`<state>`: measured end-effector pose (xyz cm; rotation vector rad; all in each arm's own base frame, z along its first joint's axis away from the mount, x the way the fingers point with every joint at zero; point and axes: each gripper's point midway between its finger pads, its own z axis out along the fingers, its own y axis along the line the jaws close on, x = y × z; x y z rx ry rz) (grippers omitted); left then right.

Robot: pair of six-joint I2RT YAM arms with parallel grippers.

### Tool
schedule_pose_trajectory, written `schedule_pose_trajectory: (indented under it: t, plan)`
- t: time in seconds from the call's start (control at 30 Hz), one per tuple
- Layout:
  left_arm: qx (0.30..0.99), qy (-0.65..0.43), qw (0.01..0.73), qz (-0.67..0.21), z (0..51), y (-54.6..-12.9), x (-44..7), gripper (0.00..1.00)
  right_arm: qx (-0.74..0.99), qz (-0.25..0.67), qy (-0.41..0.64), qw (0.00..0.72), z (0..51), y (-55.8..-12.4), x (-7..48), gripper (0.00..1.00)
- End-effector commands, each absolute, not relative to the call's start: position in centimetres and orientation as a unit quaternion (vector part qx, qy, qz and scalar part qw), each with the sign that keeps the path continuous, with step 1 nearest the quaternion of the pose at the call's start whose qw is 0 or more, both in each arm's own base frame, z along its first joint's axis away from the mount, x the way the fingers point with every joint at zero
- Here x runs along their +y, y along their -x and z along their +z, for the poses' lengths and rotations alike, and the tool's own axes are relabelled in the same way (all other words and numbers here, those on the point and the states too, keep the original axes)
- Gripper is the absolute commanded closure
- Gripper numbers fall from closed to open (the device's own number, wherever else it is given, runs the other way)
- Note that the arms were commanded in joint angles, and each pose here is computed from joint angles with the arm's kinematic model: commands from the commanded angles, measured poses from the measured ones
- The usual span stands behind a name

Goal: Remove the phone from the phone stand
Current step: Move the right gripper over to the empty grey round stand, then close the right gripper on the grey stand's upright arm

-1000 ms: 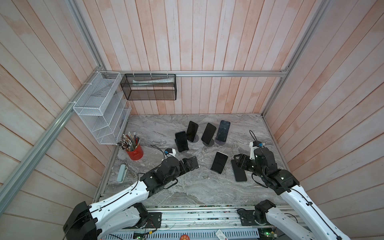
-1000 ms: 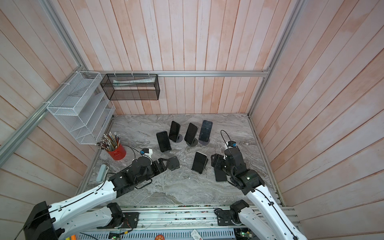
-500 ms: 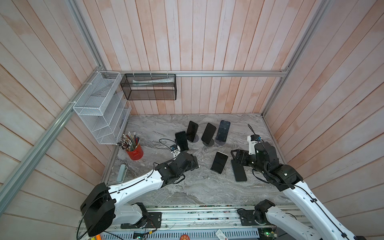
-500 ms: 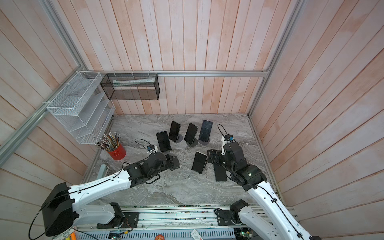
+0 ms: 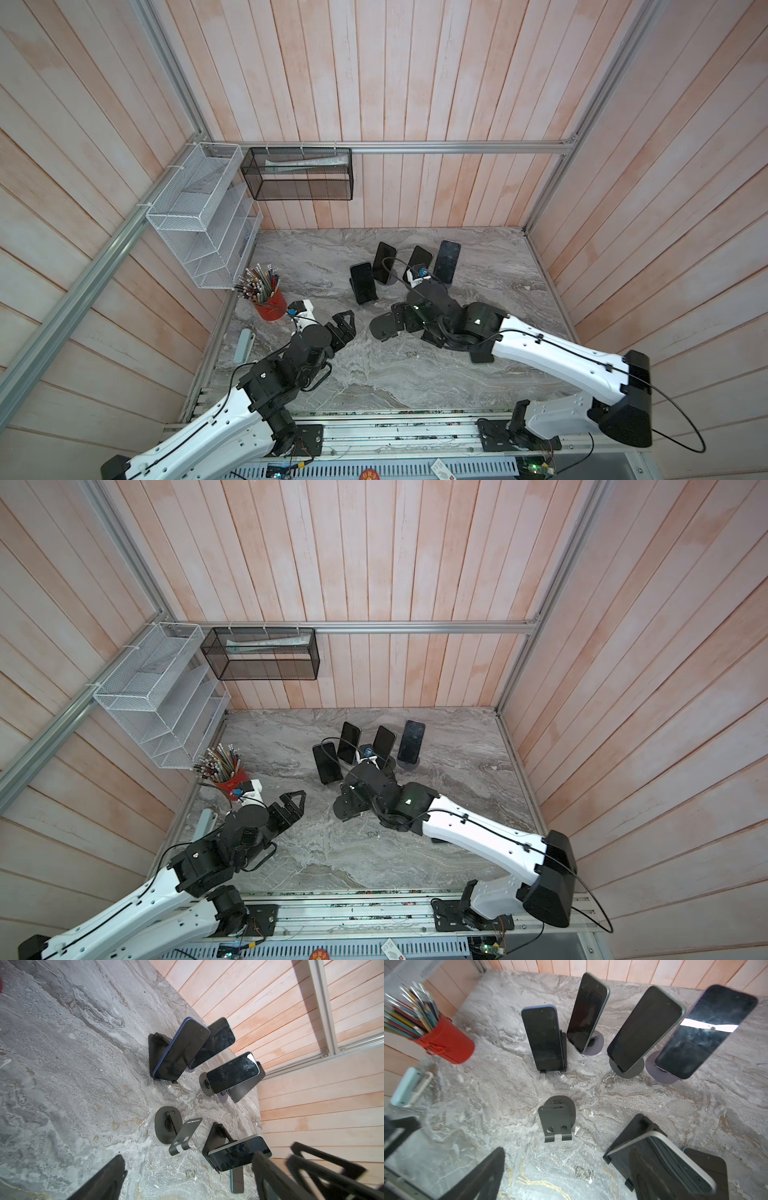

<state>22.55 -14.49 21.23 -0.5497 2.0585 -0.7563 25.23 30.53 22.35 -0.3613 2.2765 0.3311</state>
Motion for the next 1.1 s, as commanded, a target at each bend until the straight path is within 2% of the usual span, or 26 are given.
schedule_pose_trajectory:
  t: [0.0,0.13,0.43,0.8,1.07]
  plan:
    - [0.844,0.218,0.411,-0.266,19.5,-21.6,-13.2,0.03,0.892,0.140,0.139,0.406,21.1,-26.7,32.3,0.02]
    - [0.844,0.218,0.411,-0.268,19.6,-21.5,-13.1,0.03,0.905,0.164,0.146,0.365,17.5,-27.8,33.7,0.02]
    - [0.846,0.200,0.413,-0.272,20.0,-22.6,-14.7,0.03,0.921,0.125,0.181,0.320,11.5,-29.6,35.4,0.02]
    - [0.849,0.186,0.401,-0.289,20.2,-22.9,-16.2,0.03,0.921,0.132,0.201,0.307,8.0,-29.8,36.4,0.02]
    - [0.848,0.179,0.407,-0.288,21.2,-23.0,-16.3,0.03,0.930,0.102,0.196,0.292,6.5,-30.6,36.8,0.19]
